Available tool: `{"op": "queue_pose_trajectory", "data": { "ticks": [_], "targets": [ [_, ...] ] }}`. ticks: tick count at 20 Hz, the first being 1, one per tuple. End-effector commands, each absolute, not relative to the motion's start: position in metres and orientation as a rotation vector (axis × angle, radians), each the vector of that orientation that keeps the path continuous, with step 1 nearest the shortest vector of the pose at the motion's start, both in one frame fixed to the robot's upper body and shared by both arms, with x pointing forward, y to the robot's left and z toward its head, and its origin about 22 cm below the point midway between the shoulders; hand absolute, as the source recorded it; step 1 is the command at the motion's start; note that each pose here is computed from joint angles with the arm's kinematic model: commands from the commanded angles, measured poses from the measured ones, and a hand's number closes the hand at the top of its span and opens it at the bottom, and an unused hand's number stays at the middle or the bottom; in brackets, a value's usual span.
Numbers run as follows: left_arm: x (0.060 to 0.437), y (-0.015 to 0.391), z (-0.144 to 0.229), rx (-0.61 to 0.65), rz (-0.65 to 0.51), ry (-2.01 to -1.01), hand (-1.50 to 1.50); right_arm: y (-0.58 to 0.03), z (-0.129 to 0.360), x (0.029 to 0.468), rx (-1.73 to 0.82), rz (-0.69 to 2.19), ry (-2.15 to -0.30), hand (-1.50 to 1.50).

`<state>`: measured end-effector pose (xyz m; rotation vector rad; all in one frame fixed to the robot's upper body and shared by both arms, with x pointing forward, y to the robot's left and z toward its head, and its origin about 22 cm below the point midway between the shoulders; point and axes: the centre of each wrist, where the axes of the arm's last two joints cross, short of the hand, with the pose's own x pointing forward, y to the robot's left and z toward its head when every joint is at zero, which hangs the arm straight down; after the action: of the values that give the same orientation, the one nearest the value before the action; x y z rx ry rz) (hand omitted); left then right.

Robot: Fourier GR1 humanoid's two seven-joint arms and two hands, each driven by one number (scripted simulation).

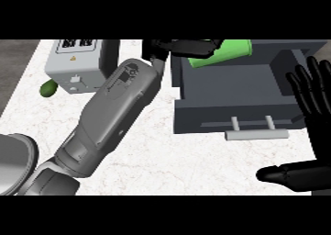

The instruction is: Pick up the cup, place it into the drawer and close the drawer

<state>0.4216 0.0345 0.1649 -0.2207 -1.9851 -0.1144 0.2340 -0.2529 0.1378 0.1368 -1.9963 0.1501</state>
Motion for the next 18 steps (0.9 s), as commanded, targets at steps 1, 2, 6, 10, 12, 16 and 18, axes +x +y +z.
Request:
{"op": "queue_pose_trajectory", "data": {
  "ticks": [1, 2, 6, 10, 12, 16, 18],
  "targets": [
    [0.432, 0.037, 0.149, -0.191, -0.121, -1.945, 1.5, -0.25, 0.139, 0.228, 0.14, 0.144, -2.004, -1.5],
    [0.429, 0.032, 0.141, -0.173, -0.138, -1.954, 1.5, -0.251, 0.13, 0.237, 0.142, 0.156, -2.002, -1.5],
    [0.43, 0.023, 0.145, -0.124, -0.174, -1.927, 1.5, -0.255, 0.137, 0.234, 0.151, 0.165, -1.999, -1.5],
    [0.424, 0.018, 0.13, -0.101, -0.223, -1.918, 1.5, -0.256, 0.135, 0.234, 0.174, 0.176, -2.004, -1.5],
    [0.428, 0.011, 0.148, -0.094, -0.237, -1.892, 1.5, -0.247, 0.13, 0.242, 0.195, 0.166, -2.024, -1.5],
    [0.429, 0.016, 0.132, -0.076, -0.292, -1.889, 1.5, -0.249, 0.148, 0.243, 0.21, 0.18, -2.015, -1.5],
    [0.431, 0.018, 0.128, 0.013, -0.349, -1.885, 1.5, -0.242, 0.144, 0.248, 0.213, 0.177, -2.014, -1.5]
  ]
}}
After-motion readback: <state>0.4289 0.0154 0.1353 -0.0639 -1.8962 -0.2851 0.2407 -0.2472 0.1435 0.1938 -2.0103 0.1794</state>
